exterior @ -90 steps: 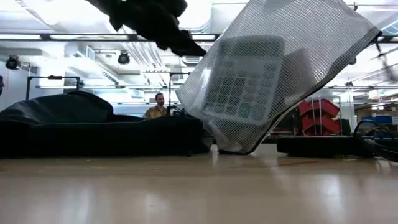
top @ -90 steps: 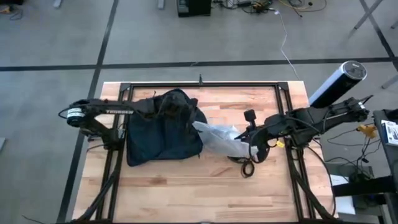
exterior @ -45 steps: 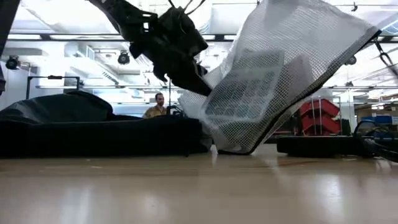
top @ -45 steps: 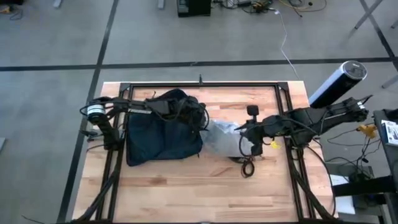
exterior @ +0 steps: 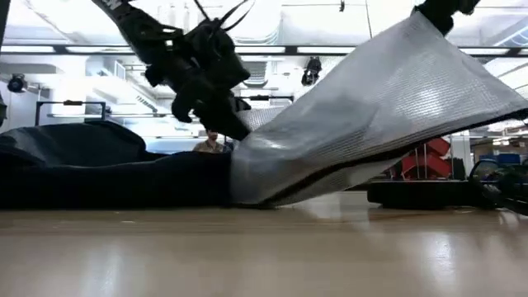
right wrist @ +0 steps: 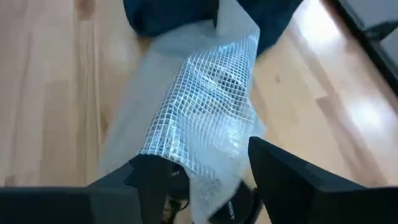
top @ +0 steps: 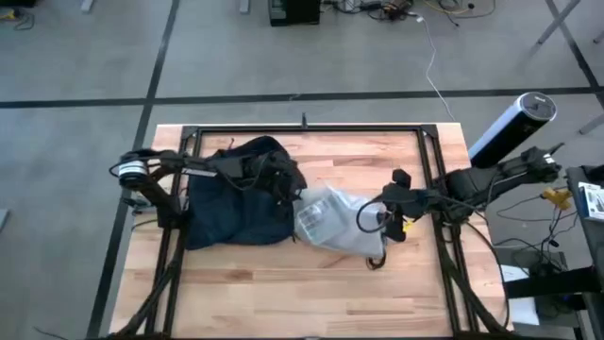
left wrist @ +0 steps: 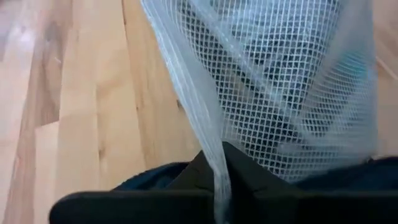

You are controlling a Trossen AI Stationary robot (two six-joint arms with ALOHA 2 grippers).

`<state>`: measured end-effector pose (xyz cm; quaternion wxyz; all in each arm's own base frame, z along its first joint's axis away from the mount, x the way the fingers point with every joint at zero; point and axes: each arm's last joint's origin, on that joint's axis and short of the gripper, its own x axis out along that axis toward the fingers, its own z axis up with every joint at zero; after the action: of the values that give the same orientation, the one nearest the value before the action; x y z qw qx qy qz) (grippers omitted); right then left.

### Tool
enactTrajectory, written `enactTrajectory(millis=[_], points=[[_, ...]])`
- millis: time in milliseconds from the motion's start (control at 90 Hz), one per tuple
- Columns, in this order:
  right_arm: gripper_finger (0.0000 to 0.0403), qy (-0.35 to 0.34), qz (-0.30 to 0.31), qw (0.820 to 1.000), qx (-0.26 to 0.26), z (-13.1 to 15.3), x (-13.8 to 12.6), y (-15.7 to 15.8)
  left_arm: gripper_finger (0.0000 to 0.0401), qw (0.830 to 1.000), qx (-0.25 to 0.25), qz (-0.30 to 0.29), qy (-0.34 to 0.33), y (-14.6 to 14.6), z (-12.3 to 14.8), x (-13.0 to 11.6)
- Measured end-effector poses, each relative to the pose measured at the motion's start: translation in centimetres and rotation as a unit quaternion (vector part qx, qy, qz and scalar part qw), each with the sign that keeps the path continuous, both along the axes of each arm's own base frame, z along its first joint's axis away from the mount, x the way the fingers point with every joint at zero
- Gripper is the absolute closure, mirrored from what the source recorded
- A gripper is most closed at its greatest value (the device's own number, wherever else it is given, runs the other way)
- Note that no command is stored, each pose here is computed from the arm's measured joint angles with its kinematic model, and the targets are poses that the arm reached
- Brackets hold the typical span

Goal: Unpack backpack
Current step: Open the white zipper pouch

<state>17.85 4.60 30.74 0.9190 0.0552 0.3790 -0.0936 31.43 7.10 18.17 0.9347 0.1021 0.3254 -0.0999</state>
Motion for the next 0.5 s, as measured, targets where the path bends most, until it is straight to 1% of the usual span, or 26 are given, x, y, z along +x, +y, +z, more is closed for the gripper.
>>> enactTrajectory(millis=[200,322,367,422,500], points=[[0.0203,0.006,-0.015,1.0,0.011,-0.4,-0.1,0.0,0.0401,0.999,0.011,0.008,-0.046,-0.6,0.6,-2.4],[0.02,0.012,-0.014,1.0,0.006,-0.8,-0.1,0.0,0.0401,0.997,0.016,0.01,-0.074,-0.9,1.5,-3.8],[0.0198,0.01,-0.015,1.0,-0.007,-0.7,-0.1,-0.1,0.0401,0.996,0.019,0.011,-0.086,-1.0,1.9,-4.2],[0.0196,0.004,-0.02,0.999,-0.036,-0.7,0.0,-0.2,0.0401,0.995,0.021,0.012,-0.099,-1.1,2.1,-4.6],[0.0193,0.0,-0.033,0.995,-0.094,-0.6,-0.1,-0.5,0.0401,0.994,0.024,0.013,-0.11,-1.2,2.3,-5.0]])
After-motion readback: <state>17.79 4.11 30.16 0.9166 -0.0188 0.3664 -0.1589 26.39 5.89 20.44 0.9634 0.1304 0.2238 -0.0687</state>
